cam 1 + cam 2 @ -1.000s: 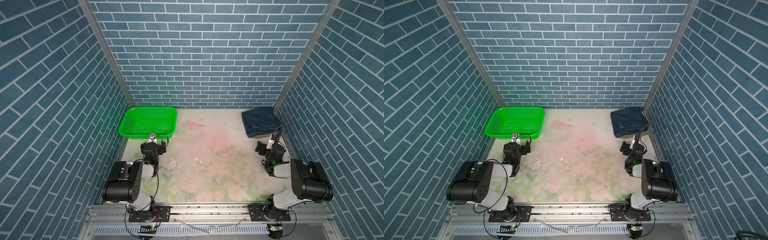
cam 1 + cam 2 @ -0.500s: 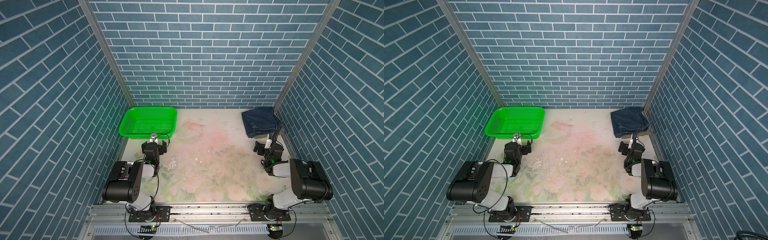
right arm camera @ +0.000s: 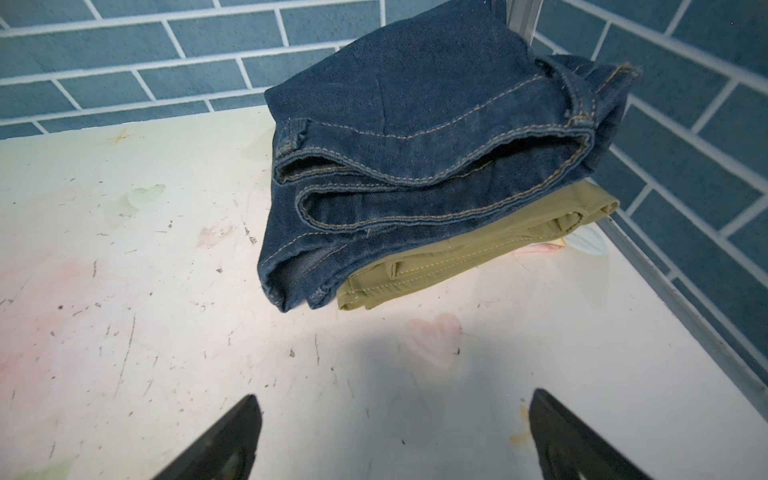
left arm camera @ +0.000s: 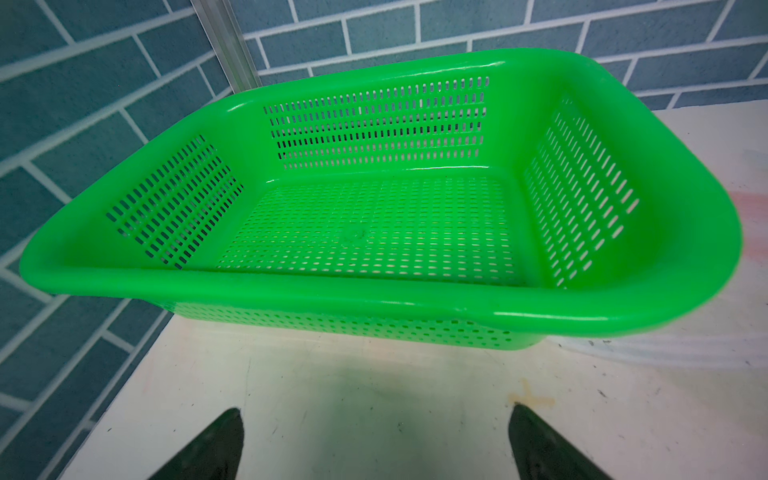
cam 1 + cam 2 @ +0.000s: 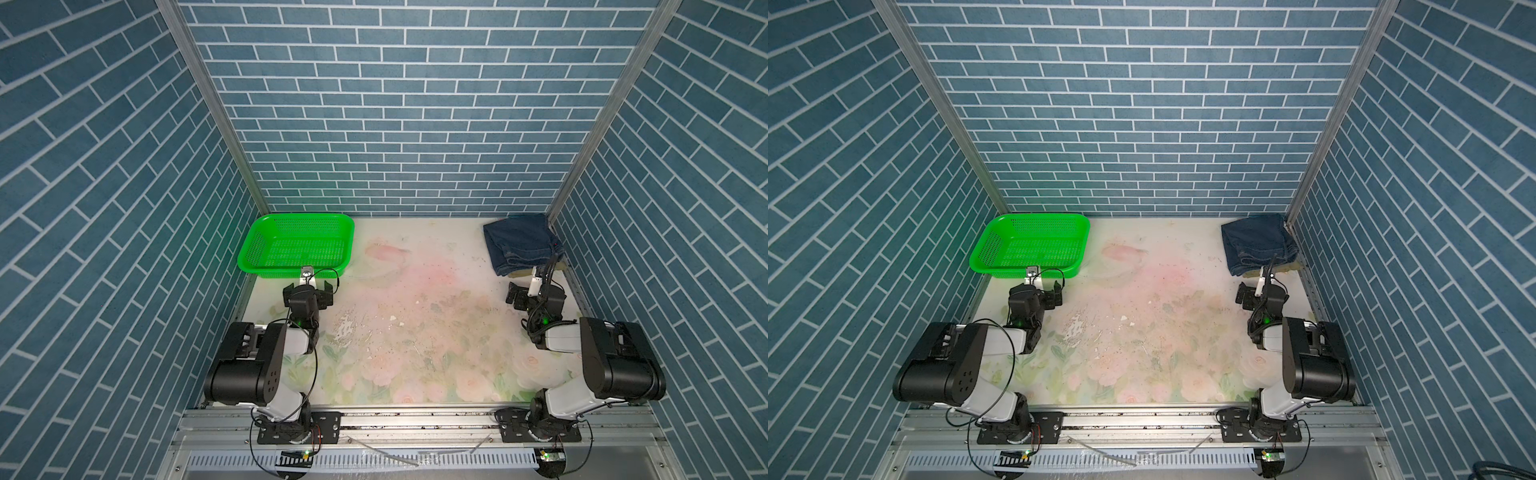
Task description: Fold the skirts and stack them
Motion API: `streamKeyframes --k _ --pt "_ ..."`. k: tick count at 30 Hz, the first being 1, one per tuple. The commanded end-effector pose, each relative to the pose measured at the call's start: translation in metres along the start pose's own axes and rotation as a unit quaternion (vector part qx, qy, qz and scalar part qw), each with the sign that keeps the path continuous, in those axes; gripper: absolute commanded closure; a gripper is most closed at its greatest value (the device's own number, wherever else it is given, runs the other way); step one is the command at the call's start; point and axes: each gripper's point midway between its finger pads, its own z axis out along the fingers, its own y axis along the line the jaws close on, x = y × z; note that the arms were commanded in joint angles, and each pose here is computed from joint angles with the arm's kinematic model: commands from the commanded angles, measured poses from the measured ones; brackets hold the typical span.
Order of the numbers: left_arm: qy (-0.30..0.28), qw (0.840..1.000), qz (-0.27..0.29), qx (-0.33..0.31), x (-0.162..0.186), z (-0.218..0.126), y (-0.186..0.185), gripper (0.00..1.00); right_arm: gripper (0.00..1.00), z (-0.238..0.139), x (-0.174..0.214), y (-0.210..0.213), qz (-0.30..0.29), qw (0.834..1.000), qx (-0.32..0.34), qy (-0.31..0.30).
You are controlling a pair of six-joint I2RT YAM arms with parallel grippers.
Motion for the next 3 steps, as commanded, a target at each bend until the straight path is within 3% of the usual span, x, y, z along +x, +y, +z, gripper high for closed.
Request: streamKeyframes --k 1,3 --pt "-0.013 1.0 0.004 -0.001 -0.0099 0.0015 -0.0013 0.0 0.01 0.004 -0.0154 0.0012 -0.019 1.0 -0.003 -0.018" --pt "-0.013 1.0 0.004 0.0 -0.0096 0.0014 -0.0014 0.0 0.01 0.003 -0.0146 0.0015 -0.019 1.0 -0.005 -0.019"
